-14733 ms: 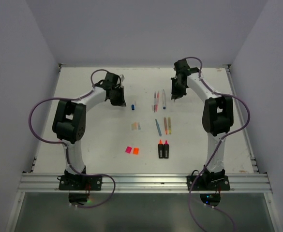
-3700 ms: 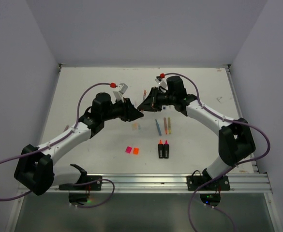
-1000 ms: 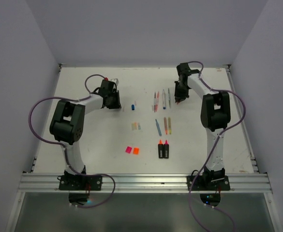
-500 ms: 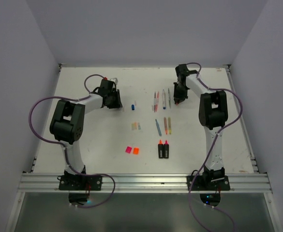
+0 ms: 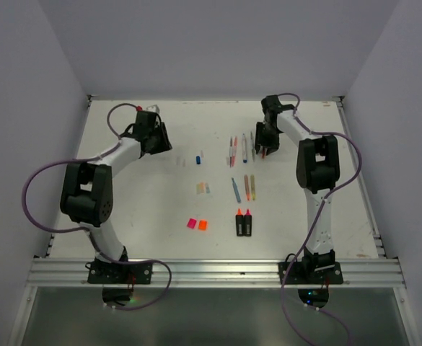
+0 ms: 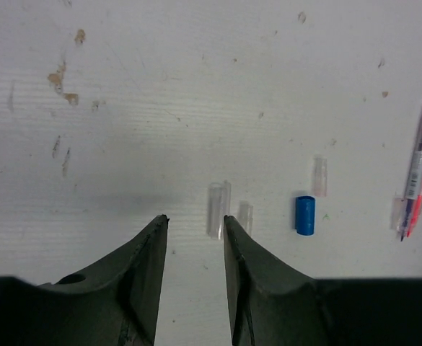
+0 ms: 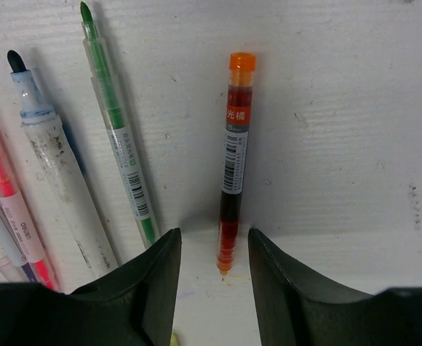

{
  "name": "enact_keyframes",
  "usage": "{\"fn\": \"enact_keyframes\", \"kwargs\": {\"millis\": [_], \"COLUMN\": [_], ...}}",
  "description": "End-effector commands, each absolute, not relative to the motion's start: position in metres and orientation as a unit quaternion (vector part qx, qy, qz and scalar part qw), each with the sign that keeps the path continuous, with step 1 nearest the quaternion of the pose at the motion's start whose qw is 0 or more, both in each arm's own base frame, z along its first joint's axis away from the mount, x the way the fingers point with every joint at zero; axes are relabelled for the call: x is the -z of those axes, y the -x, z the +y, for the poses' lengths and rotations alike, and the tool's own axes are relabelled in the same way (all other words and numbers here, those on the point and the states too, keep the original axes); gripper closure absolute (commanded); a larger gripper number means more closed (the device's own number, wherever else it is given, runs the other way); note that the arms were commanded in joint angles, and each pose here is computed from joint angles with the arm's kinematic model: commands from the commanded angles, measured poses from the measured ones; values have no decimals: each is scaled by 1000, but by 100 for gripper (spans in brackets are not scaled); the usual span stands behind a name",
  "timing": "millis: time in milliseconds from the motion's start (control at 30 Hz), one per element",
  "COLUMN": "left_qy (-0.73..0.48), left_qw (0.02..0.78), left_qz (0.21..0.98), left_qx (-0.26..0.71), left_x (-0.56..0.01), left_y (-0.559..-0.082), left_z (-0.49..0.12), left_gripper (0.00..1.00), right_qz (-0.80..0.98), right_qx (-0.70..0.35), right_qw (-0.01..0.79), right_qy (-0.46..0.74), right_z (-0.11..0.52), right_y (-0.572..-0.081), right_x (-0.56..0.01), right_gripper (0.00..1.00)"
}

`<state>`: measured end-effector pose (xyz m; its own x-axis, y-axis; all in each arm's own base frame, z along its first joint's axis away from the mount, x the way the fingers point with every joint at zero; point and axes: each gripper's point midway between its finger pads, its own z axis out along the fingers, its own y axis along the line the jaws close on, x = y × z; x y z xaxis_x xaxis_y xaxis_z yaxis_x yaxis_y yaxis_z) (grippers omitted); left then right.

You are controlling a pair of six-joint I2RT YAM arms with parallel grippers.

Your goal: Open the pen caps

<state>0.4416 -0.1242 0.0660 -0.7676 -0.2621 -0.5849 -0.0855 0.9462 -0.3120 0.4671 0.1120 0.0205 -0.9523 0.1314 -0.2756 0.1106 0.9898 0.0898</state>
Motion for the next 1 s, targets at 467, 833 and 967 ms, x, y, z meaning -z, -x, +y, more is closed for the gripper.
{"fn": "enact_keyframes", "kwargs": {"millis": [467,833,967], "left_qy": [253,179,151], "left_qw": [373,319,319], "left_qz": [881,894,905], "left_qx": [-146,-258,-237], "left_x": [-151,-106,-96], "left_y": [-327,-287,-296], "left_z": [45,126,134], "left_gripper": [31,32,32], "right_qz": [958,935,932], "right_qx": [-185,-231,-249], "right_qw": [192,205,194], "right_qy": [102,173,175], "right_z": [289,319,319], "right_y": [-346,-301,-290], "right_x": [-151,-161,-157], "right_gripper": [50,50,50]}}
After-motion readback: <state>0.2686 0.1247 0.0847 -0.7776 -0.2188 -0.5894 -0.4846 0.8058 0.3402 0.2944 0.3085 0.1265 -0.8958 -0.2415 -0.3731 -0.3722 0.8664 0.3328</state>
